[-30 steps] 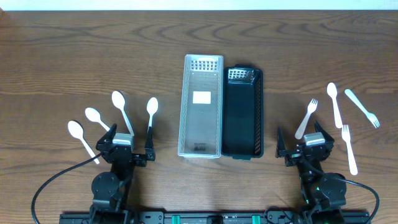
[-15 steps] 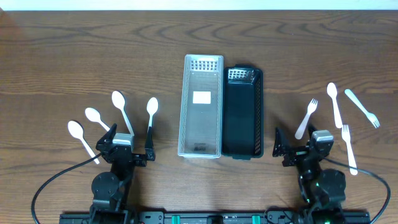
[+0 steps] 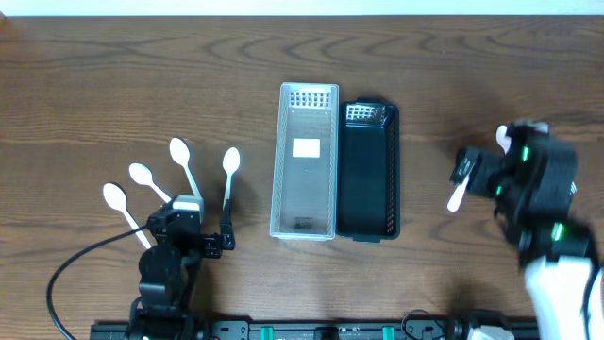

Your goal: Pack container

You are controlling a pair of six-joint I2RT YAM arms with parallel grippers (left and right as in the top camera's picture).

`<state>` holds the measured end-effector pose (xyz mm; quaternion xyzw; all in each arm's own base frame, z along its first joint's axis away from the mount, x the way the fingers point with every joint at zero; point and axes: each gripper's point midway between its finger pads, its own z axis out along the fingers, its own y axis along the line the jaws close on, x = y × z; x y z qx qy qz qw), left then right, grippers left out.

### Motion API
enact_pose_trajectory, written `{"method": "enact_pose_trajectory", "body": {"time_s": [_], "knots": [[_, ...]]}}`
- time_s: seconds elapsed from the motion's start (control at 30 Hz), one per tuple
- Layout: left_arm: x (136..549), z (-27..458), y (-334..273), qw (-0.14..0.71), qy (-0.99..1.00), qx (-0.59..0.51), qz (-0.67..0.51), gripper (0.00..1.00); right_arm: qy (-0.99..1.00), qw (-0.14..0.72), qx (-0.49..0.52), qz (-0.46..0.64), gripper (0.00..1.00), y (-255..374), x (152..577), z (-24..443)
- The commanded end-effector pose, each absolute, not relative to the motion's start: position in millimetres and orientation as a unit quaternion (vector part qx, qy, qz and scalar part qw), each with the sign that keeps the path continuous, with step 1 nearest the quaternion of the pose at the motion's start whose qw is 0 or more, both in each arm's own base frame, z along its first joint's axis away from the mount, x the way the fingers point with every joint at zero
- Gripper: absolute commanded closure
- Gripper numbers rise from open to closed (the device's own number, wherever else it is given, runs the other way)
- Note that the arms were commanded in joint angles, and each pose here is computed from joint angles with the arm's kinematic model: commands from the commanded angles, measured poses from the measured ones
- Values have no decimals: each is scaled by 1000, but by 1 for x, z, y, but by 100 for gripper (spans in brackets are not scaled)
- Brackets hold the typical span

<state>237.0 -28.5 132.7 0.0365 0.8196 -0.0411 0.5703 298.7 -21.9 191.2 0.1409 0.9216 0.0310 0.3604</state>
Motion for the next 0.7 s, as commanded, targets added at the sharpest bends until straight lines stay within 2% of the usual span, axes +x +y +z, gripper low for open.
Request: {"method": "enact_pose_trajectory", "body": {"time_s": [0.0, 0.23, 0.67], "knots": [[240, 144, -27, 564, 825, 18, -45, 2, 943, 300, 145, 19, 1, -33, 319, 194], [243, 130, -27, 532, 845, 10, -47, 2, 963, 221, 156, -5, 1, -45, 352, 162], [243, 128, -27, 530, 847, 10, -47, 2, 972, 87, 216, -34, 1, -78, 361, 49]]}}
